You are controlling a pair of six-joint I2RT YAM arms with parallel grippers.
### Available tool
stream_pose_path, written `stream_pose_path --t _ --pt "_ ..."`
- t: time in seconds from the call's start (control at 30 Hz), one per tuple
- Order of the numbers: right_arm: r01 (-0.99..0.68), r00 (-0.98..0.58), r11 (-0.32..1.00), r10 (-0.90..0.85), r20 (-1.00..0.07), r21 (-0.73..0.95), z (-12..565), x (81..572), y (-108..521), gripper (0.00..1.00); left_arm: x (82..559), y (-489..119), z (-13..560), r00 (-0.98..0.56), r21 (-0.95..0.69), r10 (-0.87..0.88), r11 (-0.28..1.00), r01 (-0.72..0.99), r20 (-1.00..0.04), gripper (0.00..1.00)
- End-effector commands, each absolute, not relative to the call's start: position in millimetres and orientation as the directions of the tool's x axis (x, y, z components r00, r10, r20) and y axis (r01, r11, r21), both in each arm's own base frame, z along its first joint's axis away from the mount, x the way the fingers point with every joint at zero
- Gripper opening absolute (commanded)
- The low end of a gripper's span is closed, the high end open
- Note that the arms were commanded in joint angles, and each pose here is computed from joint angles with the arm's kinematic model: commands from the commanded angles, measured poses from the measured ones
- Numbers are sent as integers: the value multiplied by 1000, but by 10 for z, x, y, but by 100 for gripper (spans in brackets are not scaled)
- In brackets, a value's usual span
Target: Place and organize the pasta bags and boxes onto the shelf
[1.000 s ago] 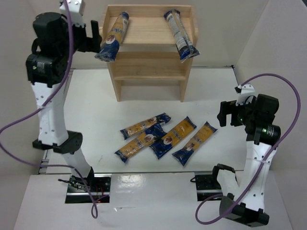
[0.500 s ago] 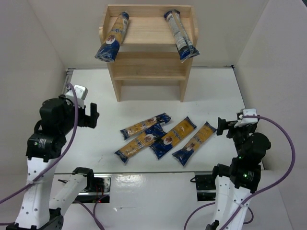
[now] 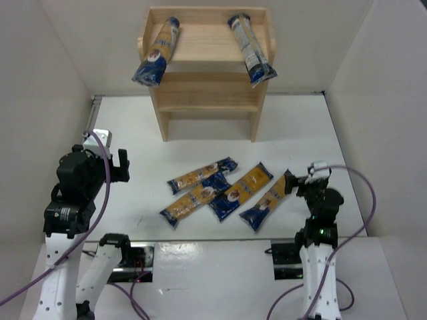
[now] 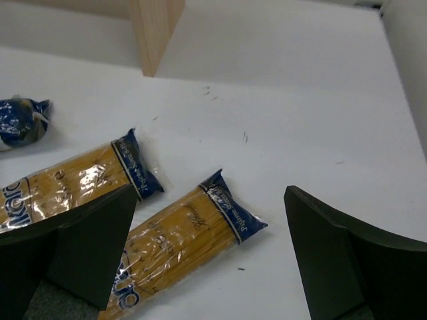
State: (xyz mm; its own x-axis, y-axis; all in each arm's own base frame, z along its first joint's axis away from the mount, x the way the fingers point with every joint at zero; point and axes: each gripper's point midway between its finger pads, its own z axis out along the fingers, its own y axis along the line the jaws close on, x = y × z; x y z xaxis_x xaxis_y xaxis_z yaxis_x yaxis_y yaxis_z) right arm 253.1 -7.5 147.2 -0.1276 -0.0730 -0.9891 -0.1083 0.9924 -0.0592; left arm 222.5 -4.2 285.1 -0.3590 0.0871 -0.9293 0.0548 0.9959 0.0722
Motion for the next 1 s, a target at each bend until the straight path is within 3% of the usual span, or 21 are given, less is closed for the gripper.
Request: stream_pose_path --t 0.0,0.07,0.17,0.27,0.97 --pt "-89 115 987 -124 -986 -134 1819 2456 4 100 2410 55 2841 -359 61 56 998 -3 -932 100" --pt "-123 52 979 -158 -986 -163 1494 2433 44 100 2444 76 2811 -364 54 48 999 -7 -930 100" --pt "-66 65 993 -95 -993 -99 1531 2441 -24 100 2539 60 2768 -362 36 33 999 -2 -932 100" --pt "-207 51 960 -181 -982 -188 1372 2419 190 100 2631 50 2611 -378 40 41 999 11 -925 100" --pt "-247 48 946 -206 -977 -212 1354 2400 249 100 2593 19 2508 -451 59 77 997 54 -889 100"
